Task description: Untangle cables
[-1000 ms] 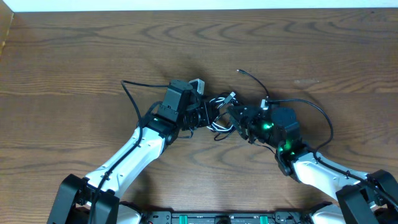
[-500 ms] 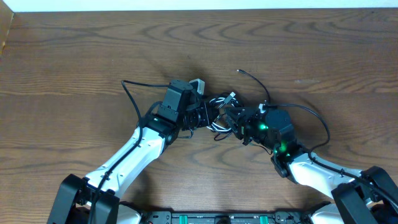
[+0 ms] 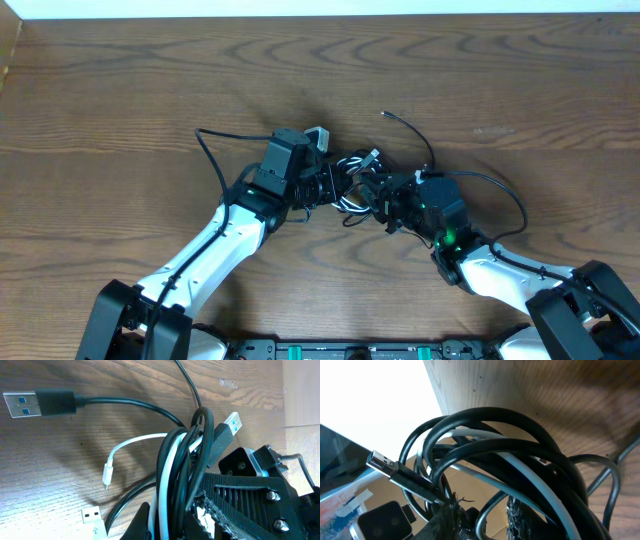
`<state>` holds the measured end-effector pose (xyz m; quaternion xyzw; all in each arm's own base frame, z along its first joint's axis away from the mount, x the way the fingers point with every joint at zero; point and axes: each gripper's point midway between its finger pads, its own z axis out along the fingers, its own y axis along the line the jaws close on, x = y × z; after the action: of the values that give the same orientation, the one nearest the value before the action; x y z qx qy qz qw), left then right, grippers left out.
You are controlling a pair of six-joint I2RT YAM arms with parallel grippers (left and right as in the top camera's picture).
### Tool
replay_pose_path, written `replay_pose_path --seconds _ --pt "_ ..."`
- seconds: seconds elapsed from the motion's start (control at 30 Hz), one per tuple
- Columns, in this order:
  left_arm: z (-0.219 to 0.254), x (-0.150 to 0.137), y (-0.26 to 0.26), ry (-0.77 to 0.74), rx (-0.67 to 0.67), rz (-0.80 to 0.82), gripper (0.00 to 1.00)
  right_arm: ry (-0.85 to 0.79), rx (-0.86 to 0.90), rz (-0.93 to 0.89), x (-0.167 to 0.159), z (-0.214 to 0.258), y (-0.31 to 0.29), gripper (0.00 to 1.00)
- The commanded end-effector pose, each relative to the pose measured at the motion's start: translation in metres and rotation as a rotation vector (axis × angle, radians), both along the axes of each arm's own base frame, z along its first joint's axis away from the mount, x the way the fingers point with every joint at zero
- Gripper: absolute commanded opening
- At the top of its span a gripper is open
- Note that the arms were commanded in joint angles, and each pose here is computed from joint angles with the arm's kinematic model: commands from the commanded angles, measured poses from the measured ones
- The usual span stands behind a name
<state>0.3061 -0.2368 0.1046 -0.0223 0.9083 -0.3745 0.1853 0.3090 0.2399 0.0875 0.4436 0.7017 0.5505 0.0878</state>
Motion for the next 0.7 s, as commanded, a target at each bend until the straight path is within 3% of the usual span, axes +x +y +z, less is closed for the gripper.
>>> replay_pose_path --seconds 0.0,0.23,0.33,0.53,0.67 --pt "0.005 0.002 -0.002 -0.017 -0.011 -0.009 0.08 -0.002 0.007 -0.019 0.006 0.004 0.003 0.27" --pt "0.005 0.002 -0.002 -0.017 -0.011 -0.009 0.08 0.006 -0.004 -0.012 0.007 -0.001 0.010 0.16" --pt "0.005 0.002 -0.002 -0.017 -0.011 -0.009 0.08 0.027 -0.022 -0.015 0.006 -0.011 0.010 0.01" --pt "0.003 0.001 0.000 -0.010 -0.001 -0.008 0.08 -0.129 -0.156 0.052 0.011 -0.012 0.006 0.01" --pt "-0.009 0.003 0.015 -0.003 0.083 0.035 0.08 -0.201 -0.124 0.107 0.012 0.006 0.009 0.01"
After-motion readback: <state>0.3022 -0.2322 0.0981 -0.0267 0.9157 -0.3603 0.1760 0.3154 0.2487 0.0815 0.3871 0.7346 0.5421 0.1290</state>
